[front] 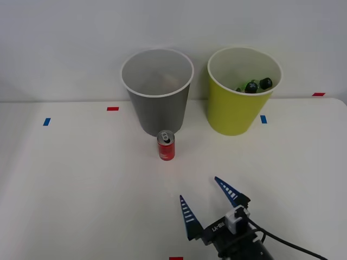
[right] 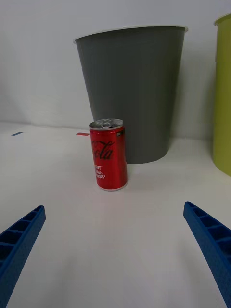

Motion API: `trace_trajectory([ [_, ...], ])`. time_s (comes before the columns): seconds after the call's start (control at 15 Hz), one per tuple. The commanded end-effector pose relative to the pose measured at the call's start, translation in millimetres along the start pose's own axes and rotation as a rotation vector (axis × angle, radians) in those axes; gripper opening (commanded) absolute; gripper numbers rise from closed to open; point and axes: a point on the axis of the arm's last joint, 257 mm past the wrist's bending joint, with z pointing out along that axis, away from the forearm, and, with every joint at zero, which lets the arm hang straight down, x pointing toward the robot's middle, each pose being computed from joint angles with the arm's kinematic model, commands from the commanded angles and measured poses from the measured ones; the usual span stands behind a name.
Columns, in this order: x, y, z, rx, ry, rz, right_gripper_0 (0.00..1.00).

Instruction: Put cans in the gray bin, plastic bottles in the light green bin

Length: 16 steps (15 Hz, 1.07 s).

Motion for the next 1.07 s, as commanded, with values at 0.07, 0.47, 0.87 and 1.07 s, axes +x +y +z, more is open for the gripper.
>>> trace_trajectory([
  [0.07, -6, 6, 20, -0.020, -0.006, 0.004, 1.00],
  [0.47, -13, 17, 77, -0.056, 0.050, -0.006, 1.00],
  [0.87, -4, 17, 117, -0.048, 0.037, -0.013, 1.00],
  [1.07, -1, 17, 135, -0.044, 0.029, -0.015, 1.00],
])
